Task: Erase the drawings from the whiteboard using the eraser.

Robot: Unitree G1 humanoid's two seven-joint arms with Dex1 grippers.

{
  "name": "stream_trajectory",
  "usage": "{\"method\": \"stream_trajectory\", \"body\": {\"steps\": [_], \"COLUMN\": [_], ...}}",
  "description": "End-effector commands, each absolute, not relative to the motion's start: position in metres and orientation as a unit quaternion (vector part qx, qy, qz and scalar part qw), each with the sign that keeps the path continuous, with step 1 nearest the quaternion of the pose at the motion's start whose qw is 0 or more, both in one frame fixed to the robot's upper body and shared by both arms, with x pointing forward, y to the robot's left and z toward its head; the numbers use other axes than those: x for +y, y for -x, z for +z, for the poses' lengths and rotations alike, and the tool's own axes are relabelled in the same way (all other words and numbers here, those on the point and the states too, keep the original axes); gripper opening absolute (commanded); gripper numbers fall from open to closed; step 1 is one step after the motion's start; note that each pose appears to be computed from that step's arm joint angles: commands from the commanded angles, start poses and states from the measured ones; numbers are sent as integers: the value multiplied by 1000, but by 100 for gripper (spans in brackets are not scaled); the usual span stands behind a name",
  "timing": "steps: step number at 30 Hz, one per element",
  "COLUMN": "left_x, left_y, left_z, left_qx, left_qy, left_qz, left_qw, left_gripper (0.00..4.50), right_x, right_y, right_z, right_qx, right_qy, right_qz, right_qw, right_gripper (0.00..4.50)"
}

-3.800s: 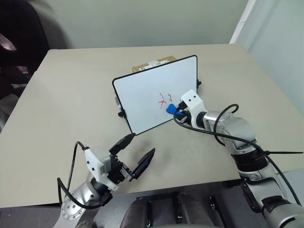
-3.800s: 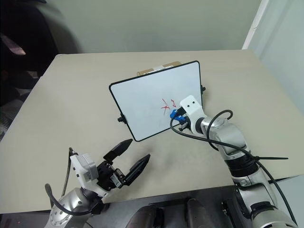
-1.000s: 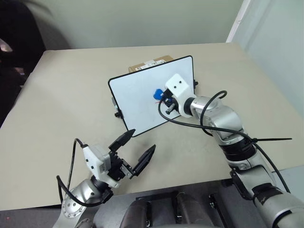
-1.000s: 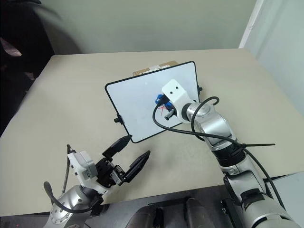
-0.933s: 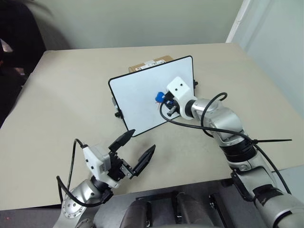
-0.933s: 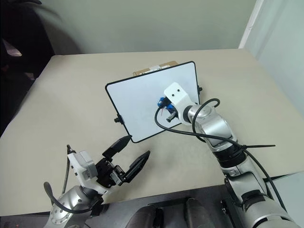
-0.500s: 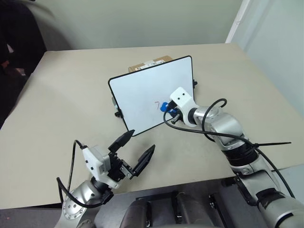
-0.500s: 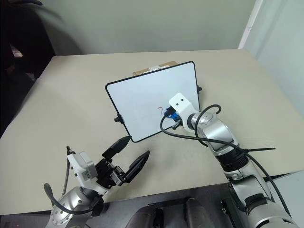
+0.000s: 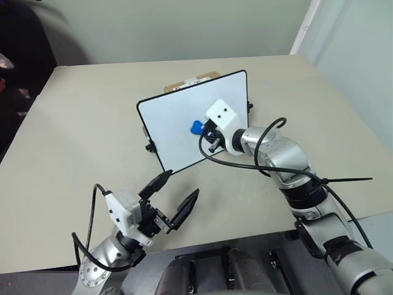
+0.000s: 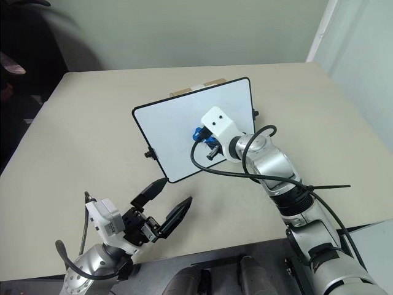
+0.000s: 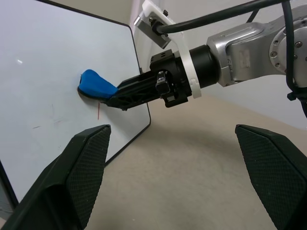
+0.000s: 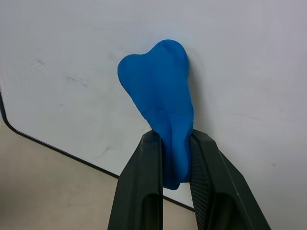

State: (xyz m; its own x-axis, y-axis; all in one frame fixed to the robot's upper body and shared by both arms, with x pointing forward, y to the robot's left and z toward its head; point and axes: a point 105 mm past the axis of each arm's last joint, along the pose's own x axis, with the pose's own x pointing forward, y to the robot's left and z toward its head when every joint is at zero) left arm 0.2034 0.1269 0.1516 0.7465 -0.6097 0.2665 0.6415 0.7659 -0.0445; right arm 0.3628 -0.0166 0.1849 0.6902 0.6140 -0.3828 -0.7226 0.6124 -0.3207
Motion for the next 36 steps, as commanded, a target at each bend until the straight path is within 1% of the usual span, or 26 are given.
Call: {"method": "stream_trajectory", "body": {"steps": [1,5,8,11,14,20,24,27,28,31,36], "left_x": [127,128,129,129,128,129,130,130,130,130,130], "left_y": [-197,-195,-195,-195,-196,-198,-200,-200,-200,-200,-200], "left_z": [166,166,167,167,167,166,166,166,166,166,166], "left_qx": [-148,-148,-147,-146,-146,-145,-145,-145,-145,-145,-145], "left_qy": [56,56,55,54,54,53,51,50,50,50,50], "left_qz": [-336,-336,-335,-336,-338,-339,-339,-338,-338,-338,-338], "left_qw": [928,929,929,929,928,928,928,929,929,929,929], "left_gripper": [450,450,450,450,450,450,450,450,450,450,450], "right_x": [-14,-32,-43,-48,-47,-31,-27,-26,-26,-31,-40], "right_y": [-363,-367,-369,-371,-373,-374,-381,-382,-382,-384,-377], "right_z": [180,152,143,140,148,187,212,219,217,198,157], "right_qx": [115,164,184,192,178,104,62,52,54,76,144], "right_qy": [245,250,248,248,244,224,205,197,198,217,242], "right_qz": [377,353,337,329,327,342,326,326,326,318,323], "right_qw": [886,887,889,891,896,907,921,923,923,920,903], "right_gripper": [45,45,45,45,45,45,45,45,45,45,45]}}
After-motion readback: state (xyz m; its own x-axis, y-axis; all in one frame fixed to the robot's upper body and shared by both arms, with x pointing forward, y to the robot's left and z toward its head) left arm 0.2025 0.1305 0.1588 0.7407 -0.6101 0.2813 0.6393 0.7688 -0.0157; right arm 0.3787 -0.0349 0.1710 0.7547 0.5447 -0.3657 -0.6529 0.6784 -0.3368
